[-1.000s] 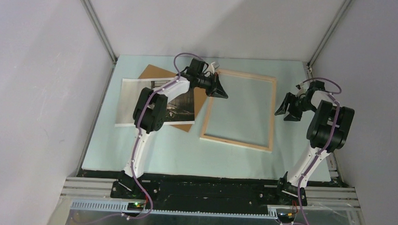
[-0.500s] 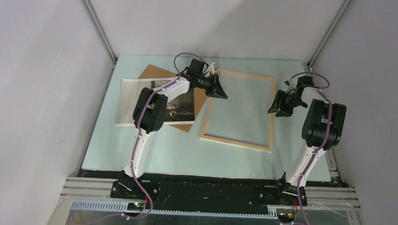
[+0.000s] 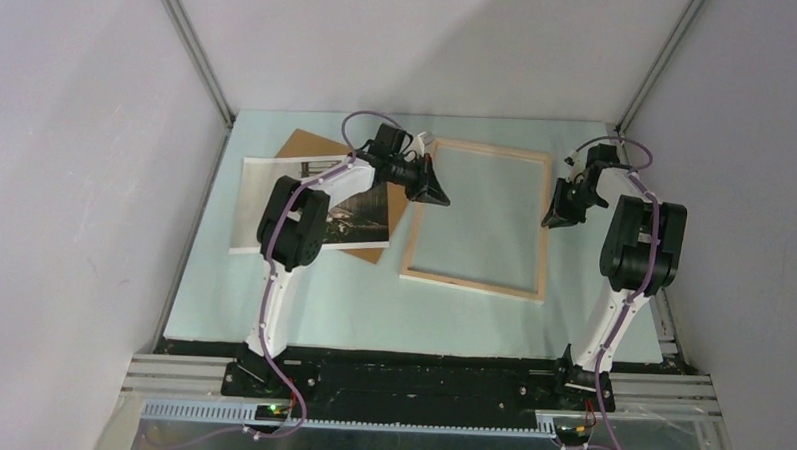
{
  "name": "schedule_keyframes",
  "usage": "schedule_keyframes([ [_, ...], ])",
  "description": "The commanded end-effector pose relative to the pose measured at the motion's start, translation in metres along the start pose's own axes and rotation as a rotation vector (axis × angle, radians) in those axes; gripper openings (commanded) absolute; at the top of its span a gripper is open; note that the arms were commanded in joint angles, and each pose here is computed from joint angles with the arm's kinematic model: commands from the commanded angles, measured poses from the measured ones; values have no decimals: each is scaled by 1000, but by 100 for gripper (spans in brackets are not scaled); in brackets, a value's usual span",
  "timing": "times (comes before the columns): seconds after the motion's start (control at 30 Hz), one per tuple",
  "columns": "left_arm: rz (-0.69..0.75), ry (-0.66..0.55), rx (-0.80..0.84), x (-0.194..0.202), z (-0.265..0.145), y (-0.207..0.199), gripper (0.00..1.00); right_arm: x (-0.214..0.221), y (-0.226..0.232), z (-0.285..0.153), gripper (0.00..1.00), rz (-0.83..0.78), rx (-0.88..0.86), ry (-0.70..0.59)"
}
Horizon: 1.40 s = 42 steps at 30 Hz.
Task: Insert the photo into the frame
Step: Adjust the photo frame at the center of the board.
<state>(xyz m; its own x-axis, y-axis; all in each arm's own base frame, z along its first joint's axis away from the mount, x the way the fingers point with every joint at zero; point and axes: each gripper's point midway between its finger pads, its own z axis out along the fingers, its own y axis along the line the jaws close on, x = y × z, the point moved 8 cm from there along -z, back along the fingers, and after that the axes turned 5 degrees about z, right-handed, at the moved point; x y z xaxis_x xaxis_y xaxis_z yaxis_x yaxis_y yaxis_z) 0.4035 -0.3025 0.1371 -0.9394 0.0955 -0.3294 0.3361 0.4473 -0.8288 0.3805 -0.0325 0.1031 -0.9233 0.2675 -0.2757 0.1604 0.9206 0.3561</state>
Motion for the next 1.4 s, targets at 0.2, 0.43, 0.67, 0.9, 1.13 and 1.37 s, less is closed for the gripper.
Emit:
schedule_keyframes([
  [0.2,82,-63,87,-5,-31,-53,0,-8,-12,-2,0,-138,69,-25],
  [0.43,66,-107,184,-7,-32,-65,0,-3,-16,-3,0,-202,60,6],
  [0.67,88,-125,200,-11,-31,-76,0,0,-22,-6,0,-225,38,29],
  [0.9,123,-140,224,-28,-26,-82,0,-3,-32,-11,0,-198,10,35],
  [1.13,107,-151,214,-37,-17,-74,0,-3,-32,-15,1,-153,-42,35],
  [1.37,40,-146,237,-37,-10,-74,0,-3,-30,-16,10,-86,-94,25],
])
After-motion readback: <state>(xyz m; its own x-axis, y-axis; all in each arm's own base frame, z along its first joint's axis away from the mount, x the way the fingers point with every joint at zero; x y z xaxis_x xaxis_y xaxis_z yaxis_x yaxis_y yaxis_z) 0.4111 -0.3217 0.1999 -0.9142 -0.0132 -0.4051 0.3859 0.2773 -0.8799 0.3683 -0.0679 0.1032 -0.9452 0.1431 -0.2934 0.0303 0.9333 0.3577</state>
